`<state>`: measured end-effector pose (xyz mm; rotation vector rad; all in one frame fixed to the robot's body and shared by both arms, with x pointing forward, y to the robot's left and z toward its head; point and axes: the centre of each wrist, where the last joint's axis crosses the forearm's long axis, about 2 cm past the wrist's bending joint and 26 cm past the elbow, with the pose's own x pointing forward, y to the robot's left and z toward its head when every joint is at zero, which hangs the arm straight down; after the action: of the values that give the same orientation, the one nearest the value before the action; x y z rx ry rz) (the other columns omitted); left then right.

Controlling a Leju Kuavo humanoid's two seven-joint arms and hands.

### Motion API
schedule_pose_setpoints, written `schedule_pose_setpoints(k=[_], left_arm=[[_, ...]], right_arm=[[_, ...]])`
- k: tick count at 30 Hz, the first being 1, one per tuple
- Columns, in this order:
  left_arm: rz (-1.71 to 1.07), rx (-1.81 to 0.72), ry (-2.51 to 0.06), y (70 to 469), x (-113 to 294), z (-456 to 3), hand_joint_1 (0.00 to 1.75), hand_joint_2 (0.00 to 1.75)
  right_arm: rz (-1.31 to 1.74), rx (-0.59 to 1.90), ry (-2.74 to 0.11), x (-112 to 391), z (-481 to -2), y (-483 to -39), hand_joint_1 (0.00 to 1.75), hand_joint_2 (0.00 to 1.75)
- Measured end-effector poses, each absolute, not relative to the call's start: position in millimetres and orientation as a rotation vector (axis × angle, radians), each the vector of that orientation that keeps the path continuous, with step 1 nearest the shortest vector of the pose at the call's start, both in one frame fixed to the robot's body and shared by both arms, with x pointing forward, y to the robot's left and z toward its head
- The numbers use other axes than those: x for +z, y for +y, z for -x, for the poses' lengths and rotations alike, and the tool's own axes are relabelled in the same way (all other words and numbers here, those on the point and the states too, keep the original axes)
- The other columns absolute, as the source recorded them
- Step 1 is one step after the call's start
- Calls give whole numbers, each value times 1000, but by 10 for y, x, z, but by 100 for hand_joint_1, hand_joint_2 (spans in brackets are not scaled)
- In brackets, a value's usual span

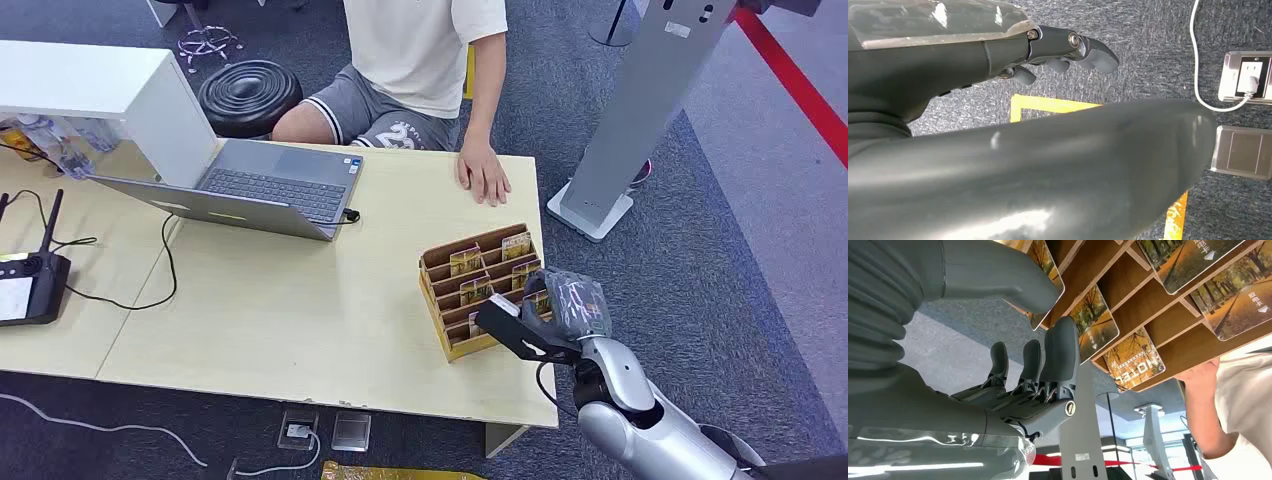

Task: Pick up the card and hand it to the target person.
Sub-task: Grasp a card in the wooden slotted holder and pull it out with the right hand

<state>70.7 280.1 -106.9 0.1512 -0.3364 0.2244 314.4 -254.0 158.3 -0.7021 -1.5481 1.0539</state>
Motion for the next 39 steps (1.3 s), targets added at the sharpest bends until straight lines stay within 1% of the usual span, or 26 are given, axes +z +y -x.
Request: schedule_pose_setpoints(k=[3, 6, 9, 14, 18, 27, 32, 36, 37, 39], left_arm=[[-153, 225, -336, 2808, -1069, -706, 0, 0], [-155, 226, -336, 2818, -1069, -706, 0, 0], [-156, 227, -336, 2827, -1070, -706, 0, 0], [-158, 226, -336, 2838, -1070, -706, 0, 0], [-157, 225, -336, 2840, -1070, -705, 0, 0], [-158, 225, -336, 2839, -1070, -706, 0, 0], [-160, 227, -336, 2840, -1070, -705, 0, 0], [-161, 228, -336, 2841, -1070, -705, 0, 0], [-161, 228, -336, 2841, -1070, -705, 0, 0], [-160, 228, -337, 2841, -1070, -705, 0, 0]], right_arm=[[707, 1059, -1543, 1585, -3153, -2550, 87, 175], [714, 1066, -1540, 1587, -3166, -2565, 82, 175], [719, 1076, -1534, 1580, -3174, -2570, 73, 175], [726, 1090, -1515, 1538, -3181, -2578, 69, 175], [731, 1093, -1506, 1517, -3184, -2594, 73, 175], [722, 1094, -1482, 1466, -3184, -2619, 71, 175], [718, 1090, -1472, 1437, -3188, -2636, 79, 175], [719, 1092, -1463, 1416, -3188, -2646, 77, 175], [719, 1092, -1460, 1412, -3189, -2649, 79, 175], [720, 1092, -1456, 1403, -3190, -2654, 87, 175]])
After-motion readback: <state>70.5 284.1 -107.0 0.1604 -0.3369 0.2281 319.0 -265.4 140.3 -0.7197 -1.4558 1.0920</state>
